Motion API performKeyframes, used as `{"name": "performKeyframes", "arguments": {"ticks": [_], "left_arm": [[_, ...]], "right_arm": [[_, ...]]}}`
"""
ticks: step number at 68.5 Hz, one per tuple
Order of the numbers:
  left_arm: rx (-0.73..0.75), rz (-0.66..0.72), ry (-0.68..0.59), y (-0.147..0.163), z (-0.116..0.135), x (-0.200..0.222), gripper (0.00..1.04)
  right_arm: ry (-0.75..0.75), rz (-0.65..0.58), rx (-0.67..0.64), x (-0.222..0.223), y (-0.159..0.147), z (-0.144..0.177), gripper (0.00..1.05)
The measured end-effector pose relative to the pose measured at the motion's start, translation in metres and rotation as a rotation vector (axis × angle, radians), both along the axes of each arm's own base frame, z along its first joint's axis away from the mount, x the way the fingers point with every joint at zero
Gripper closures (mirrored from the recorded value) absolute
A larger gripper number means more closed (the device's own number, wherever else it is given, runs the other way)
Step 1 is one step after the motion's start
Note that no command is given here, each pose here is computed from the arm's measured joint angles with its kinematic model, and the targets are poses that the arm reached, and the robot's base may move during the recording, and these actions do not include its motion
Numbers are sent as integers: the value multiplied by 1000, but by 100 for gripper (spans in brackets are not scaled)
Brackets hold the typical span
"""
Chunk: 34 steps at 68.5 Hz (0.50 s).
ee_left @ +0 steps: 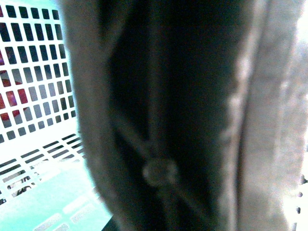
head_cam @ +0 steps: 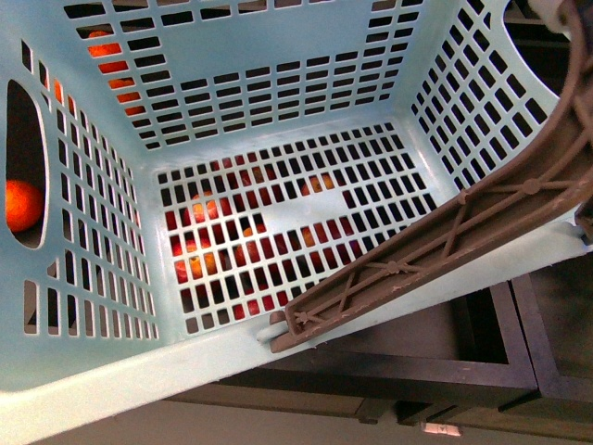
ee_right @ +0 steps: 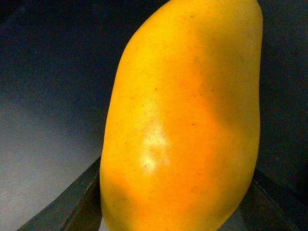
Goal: Pick mango and avocado into basket
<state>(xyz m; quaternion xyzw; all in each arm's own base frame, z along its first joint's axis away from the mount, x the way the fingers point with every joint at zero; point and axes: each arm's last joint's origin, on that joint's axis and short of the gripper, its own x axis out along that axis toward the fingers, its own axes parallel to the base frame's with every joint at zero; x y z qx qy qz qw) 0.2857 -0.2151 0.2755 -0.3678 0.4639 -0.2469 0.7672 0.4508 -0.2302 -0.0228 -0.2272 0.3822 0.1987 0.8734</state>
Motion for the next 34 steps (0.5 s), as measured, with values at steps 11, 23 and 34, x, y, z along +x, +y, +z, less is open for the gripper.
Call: {"name": "performKeyframes", "arguments": {"ticks": [11,23,34], "left_arm": [[0,0,0,0,0,0,92],[0,0,0,0,0,0,92],[0,0,0,0,0,0,92]], "right_arm": [[-103,-21,15,-23,-11,45,40],[-238,-50,59,-72,-19,111,40],[-304,-30,144,-138,6,174,40]]}}
